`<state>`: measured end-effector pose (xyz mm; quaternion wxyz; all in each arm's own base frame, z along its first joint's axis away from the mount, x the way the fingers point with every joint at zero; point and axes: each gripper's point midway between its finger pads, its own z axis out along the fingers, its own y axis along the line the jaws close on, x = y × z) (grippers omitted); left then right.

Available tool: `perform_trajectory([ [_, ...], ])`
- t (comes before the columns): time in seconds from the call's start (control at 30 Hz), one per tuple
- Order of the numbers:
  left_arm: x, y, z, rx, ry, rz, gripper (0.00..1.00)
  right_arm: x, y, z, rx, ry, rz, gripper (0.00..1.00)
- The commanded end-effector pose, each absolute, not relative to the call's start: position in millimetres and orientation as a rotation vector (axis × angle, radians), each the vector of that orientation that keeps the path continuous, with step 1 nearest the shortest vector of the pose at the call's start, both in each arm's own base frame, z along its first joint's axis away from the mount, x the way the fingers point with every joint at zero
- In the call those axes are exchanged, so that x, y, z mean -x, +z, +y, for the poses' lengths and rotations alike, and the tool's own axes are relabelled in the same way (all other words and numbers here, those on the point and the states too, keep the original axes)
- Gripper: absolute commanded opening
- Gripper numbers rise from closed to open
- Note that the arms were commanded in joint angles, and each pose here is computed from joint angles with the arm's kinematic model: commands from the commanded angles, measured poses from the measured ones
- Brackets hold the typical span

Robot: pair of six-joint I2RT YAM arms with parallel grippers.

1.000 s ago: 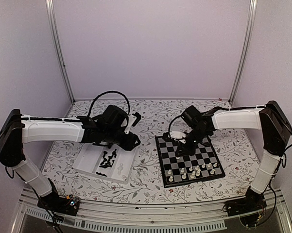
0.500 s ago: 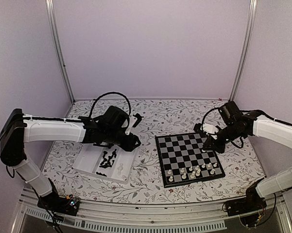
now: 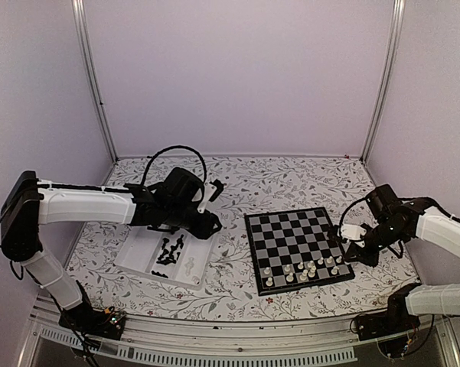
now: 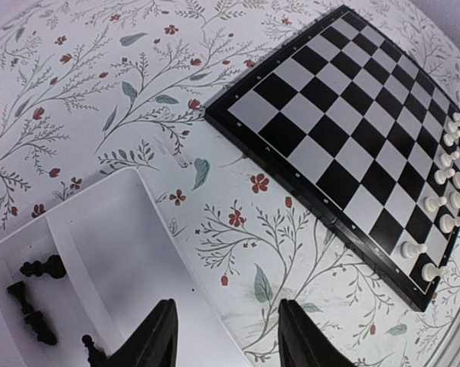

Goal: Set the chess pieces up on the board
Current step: Place the chess piece on the chessboard.

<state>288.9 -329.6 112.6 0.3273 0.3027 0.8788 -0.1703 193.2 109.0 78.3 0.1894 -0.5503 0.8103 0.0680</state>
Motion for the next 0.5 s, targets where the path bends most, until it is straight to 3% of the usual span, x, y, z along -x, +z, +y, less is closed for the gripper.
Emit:
perform_trajectory([
  [0.0,-292.3,114.1,-333.5,-0.792,-0.453,2.298,0.47,-173.9,69.1,101.6,1.637,0.205,2.292,0.05],
  [0.47,-289.6,111.0,-329.4,-0.784,-0.447,2.312,0.47,-181.1,50.8,111.9,1.663,0.286,2.31,0.08],
])
